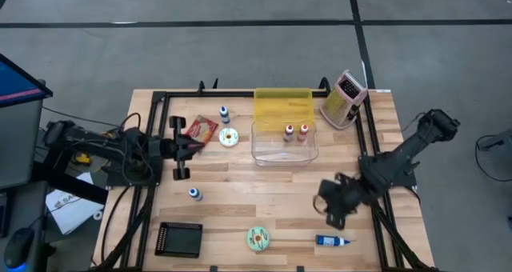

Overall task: Pick & Place Food Item
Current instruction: Put the bottom right blue food coloring bottle into the transparent bin

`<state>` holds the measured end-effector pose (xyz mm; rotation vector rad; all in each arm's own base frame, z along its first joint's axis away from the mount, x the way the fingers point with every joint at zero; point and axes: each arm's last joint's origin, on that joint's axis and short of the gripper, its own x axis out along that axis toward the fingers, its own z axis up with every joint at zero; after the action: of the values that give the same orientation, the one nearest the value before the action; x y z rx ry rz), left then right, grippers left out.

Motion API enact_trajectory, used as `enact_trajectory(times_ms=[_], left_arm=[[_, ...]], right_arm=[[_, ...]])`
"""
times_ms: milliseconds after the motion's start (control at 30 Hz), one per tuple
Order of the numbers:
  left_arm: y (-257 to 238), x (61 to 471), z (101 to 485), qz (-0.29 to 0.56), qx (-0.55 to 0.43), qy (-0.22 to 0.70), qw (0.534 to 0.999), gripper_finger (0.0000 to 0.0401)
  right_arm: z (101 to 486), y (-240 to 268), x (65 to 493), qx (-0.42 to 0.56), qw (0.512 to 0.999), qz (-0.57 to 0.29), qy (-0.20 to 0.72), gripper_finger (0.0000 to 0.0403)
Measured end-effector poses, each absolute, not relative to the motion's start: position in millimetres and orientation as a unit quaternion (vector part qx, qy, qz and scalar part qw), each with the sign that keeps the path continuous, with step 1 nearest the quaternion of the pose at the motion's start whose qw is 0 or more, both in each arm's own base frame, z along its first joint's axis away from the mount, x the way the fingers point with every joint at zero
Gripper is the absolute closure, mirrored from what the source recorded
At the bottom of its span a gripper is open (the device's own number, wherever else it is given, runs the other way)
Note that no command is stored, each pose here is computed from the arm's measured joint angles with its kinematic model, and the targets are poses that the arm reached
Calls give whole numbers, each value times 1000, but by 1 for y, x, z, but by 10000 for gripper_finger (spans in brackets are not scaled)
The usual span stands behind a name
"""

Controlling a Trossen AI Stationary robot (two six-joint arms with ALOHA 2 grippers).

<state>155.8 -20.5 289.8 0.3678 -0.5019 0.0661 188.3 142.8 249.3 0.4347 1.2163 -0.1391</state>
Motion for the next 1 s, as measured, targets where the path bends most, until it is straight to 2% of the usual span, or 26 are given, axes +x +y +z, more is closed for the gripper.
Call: enact_trajectory(times_ms=[233,467,767,900,1000], left_arm=[[-16,155,291,44,185,-251,949,348],[-18,155,291,7,181,-259,949,293],[-24,157,289,-20,144,-254,956,251],[-28,160,286,-35,134,-246,959,247],[-32,162,284,-47,130,-240,961,247]], right_arm=[[222,191,167,245,753,-125,598,262],[194,229,145,264,713,-151,631,262],[191,259,121,269,710,-133,637,262],[184,268,114,219,727,-82,645,259],[176,270,110,181,737,-83,646,251]])
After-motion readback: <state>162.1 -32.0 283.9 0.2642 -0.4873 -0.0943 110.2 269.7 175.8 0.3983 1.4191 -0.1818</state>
